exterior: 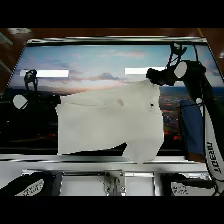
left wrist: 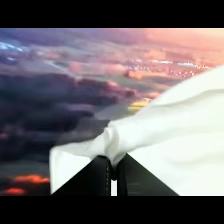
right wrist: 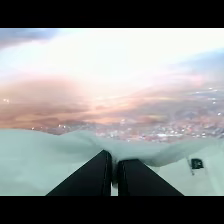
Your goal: Fold the shirts.
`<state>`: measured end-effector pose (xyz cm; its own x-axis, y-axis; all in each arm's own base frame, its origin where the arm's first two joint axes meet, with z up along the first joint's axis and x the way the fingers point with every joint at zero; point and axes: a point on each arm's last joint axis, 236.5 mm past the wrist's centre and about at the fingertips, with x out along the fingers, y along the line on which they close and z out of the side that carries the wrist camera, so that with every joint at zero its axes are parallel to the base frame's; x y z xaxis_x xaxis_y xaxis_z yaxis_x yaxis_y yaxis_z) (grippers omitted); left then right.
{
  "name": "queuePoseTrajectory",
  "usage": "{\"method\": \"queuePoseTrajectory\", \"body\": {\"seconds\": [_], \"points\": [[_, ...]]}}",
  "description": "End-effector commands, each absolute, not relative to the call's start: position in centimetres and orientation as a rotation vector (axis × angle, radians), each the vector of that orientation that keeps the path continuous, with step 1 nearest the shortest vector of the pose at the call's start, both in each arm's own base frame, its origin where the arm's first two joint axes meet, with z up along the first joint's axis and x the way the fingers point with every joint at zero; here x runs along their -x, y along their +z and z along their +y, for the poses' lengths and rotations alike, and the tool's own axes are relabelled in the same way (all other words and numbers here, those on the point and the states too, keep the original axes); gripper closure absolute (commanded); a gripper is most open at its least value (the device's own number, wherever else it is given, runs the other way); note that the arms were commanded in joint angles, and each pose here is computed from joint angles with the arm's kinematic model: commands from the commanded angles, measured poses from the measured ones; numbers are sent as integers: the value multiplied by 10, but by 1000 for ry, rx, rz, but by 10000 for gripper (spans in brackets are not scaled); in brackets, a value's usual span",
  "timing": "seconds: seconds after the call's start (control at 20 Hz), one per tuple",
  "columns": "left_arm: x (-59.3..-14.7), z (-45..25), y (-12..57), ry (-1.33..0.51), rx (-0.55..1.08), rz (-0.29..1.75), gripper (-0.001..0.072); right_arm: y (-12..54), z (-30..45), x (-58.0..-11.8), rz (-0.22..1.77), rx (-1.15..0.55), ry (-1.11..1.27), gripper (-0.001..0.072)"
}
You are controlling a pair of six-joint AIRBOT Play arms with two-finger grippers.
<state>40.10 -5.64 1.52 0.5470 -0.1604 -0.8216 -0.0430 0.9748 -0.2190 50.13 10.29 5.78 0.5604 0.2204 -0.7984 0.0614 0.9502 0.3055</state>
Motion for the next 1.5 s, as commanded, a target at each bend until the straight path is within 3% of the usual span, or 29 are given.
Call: {"method": "queuePoseTrajectory", "body": {"seconds": [0.0, 0.05, 0.1, 0.2, 0.35, 0.4, 0.55, 0.65, 0.75, 1.15, 1.45], "points": [[-410, -76, -36, -74, 359, 1097, 330, 8, 124, -507, 1075, -463, 92, 97], [-405, -75, -39, -73, 357, 1123, 15, 5, 124, -505, 1090, -457, 93, 30], [-392, -70, -40, -69, 364, 1188, -1, 4, 118, -501, 1107, -431, 92, 30], [-356, -48, -44, -93, 303, 1357, 0, 0, 90, -477, 1202, -323, 85, 31], [-303, -1, -32, -98, 324, 1503, 9, -16, 18, -394, 1546, -109, 52, 43], [-285, 15, -26, -87, 348, 1523, 10, -19, -3, -358, 1681, -74, 55, 107], [-219, 39, -33, -55, 474, 1611, -8, -38, -12, -295, 1796, -258, 97, 107], [-200, 27, -51, -45, 656, 1597, -8, -50, 5, -291, 1685, -466, 122, 101], [-181, 7, -70, -94, 732, 1636, -8, -54, 18, -291, 1596, -584, 147, 101], [-155, -38, -115, -162, 624, 1744, -8, -55, 24, -286, 1586, -590, 173, 101], [-174, -64, -136, -168, 672, 1733, -5, -55, 24, -284, 1593, -591, 176, 101]]}}
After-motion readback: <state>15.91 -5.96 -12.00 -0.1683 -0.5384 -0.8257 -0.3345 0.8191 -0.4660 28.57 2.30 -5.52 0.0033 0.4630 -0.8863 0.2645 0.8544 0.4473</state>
